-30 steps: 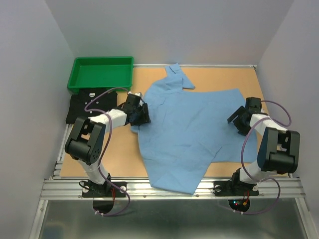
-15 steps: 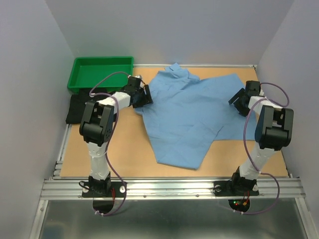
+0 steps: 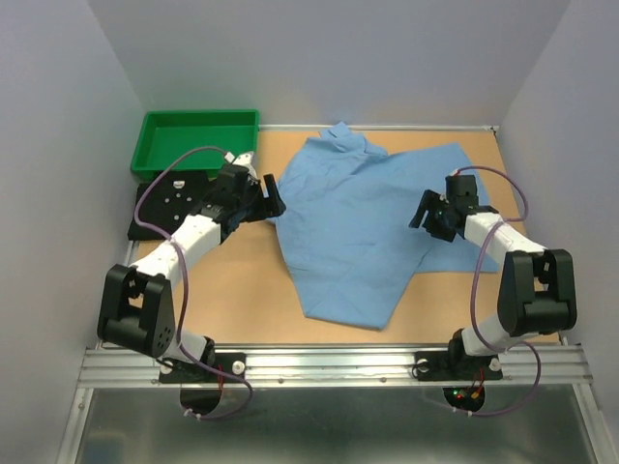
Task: Fold and stack the long sleeve shirts
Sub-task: Fold the shirt
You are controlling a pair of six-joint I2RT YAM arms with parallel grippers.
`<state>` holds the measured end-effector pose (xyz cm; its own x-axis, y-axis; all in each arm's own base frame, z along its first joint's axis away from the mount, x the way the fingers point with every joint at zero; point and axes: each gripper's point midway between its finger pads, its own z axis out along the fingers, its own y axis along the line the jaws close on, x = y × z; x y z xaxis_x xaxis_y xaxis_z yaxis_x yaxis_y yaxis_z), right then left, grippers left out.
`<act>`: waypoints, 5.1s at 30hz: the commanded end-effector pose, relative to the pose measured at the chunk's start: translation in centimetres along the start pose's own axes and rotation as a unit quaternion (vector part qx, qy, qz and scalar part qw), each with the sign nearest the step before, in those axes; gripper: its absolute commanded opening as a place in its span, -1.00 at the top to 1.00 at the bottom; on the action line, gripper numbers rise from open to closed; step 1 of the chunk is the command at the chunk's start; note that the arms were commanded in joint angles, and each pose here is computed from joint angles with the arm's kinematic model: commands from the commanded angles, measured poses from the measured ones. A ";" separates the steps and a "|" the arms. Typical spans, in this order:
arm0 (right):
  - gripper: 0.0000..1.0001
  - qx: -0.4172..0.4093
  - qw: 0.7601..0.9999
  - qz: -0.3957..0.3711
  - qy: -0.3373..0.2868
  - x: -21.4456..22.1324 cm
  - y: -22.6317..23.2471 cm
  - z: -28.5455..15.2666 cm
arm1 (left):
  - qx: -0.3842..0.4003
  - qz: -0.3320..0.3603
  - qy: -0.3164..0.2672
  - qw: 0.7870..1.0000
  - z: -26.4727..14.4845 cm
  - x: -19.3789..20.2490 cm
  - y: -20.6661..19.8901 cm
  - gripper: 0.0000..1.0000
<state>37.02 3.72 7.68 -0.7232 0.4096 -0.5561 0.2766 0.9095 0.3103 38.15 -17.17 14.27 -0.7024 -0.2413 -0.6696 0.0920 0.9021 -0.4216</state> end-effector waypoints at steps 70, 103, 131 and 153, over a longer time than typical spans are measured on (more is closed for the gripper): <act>0.99 -0.001 0.998 -0.056 0.001 1.6 0.4 -1.0 | -0.024 0.047 0.023 0.998 -0.3 5.6 3.7 -0.70; 0.99 -0.075 0.969 0.059 -0.230 -3.6 2.3 -24.1 | -0.011 -0.025 0.072 0.997 1.4 6.8 2.5 -0.49; 0.99 -0.204 0.900 -0.117 -0.366 -25.0 16.6 -25.8 | 0.044 0.112 0.018 0.993 3.6 2.1 -3.2 -0.27; 0.99 -0.356 0.860 -0.218 -0.294 -25.5 24.1 -18.5 | 0.061 0.054 0.004 0.997 0.5 4.5 -1.6 -0.46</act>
<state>51.10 11.55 39.69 -0.2529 0.2218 -0.9417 -0.4029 0.8608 0.3109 35.79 -19.13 11.82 -0.6872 -0.1601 -0.7086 0.2039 0.8937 -0.3996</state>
